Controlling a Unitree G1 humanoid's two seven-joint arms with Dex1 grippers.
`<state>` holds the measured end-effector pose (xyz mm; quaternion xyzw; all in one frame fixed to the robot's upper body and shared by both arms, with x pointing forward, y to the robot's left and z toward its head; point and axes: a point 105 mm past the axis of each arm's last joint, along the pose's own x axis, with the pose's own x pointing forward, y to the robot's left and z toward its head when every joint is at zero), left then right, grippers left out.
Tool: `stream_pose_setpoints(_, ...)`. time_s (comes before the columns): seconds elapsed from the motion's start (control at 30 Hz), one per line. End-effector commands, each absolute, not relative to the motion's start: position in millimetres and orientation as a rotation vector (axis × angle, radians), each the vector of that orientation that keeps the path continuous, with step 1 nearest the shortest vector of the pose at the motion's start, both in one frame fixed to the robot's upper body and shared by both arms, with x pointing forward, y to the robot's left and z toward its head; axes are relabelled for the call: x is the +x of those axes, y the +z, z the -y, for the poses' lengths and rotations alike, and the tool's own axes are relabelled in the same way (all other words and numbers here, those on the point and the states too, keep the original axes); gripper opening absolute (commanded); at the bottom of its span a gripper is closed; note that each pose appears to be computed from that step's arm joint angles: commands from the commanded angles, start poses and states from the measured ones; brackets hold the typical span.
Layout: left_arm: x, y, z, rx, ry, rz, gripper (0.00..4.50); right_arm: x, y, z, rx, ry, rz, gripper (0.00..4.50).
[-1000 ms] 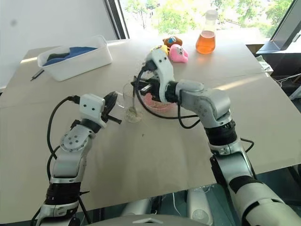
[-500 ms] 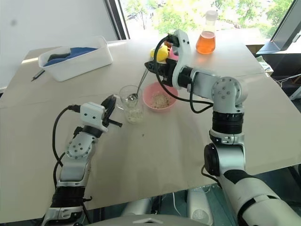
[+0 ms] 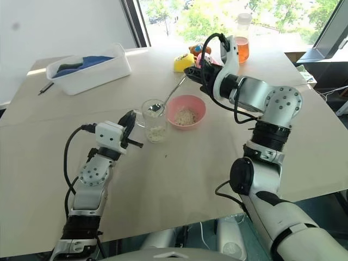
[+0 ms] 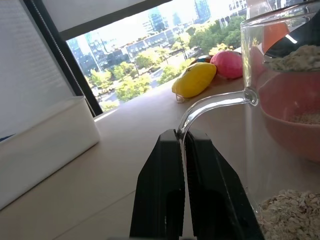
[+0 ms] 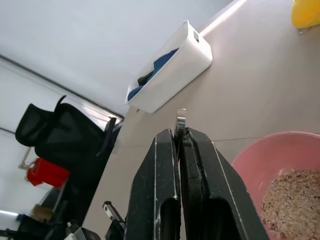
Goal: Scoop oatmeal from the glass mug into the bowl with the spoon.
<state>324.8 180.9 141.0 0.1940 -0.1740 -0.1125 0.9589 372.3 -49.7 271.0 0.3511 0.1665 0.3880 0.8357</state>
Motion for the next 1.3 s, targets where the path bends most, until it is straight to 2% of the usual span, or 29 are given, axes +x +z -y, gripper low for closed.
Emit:
stream_pose_setpoints(0.03, 323.3, 128.7, -179.2, 0.410, -0.245, 0.315, 0.06, 370.1, 294.8, 57.4, 0.772, 0.839, -0.289, 0.00)
stream_pose_setpoints(0.3, 322.6, 126.7, -182.2, 0.416, -0.232, 0.308, 0.06, 369.6, 306.6, 64.8, 0.838, 0.862, -0.271, 0.00)
stream_pose_setpoints(0.6, 319.4, 119.7, -187.0, 0.379, -0.212, 0.275, 0.06, 392.7, 307.4, 93.2, 0.873, 0.749, -0.242, 0.00)
stream_pose_setpoints(0.7, 318.3, 118.2, -187.5, 0.374, -0.212, 0.269, 0.06, 397.6, 300.3, 93.1, 0.812, 0.727, -0.243, 0.00)
stream_pose_setpoints(0.83, 317.3, 115.3, -189.5, 0.379, -0.207, 0.257, 0.06, 404.2, 286.6, 83.0, 0.531, 0.676, -0.183, 0.00)
stream_pose_setpoints(0.97, 316.2, 113.6, -189.6, 0.384, -0.208, 0.251, 0.06, 405.0, 285.3, 70.3, 0.304, 0.693, -0.080, 0.00)
stream_pose_setpoints(1.1, 314.7, 112.7, -189.9, 0.384, -0.208, 0.247, 0.06, 393.9, 294.1, 54.2, -0.003, 0.754, 0.086, 0.00)
stream_pose_setpoints(1.3, 313.9, 111.7, -189.8, 0.385, -0.208, 0.243, 0.06, 371.5, 304.9, 39.1, -0.325, 0.865, 0.236, 0.00)
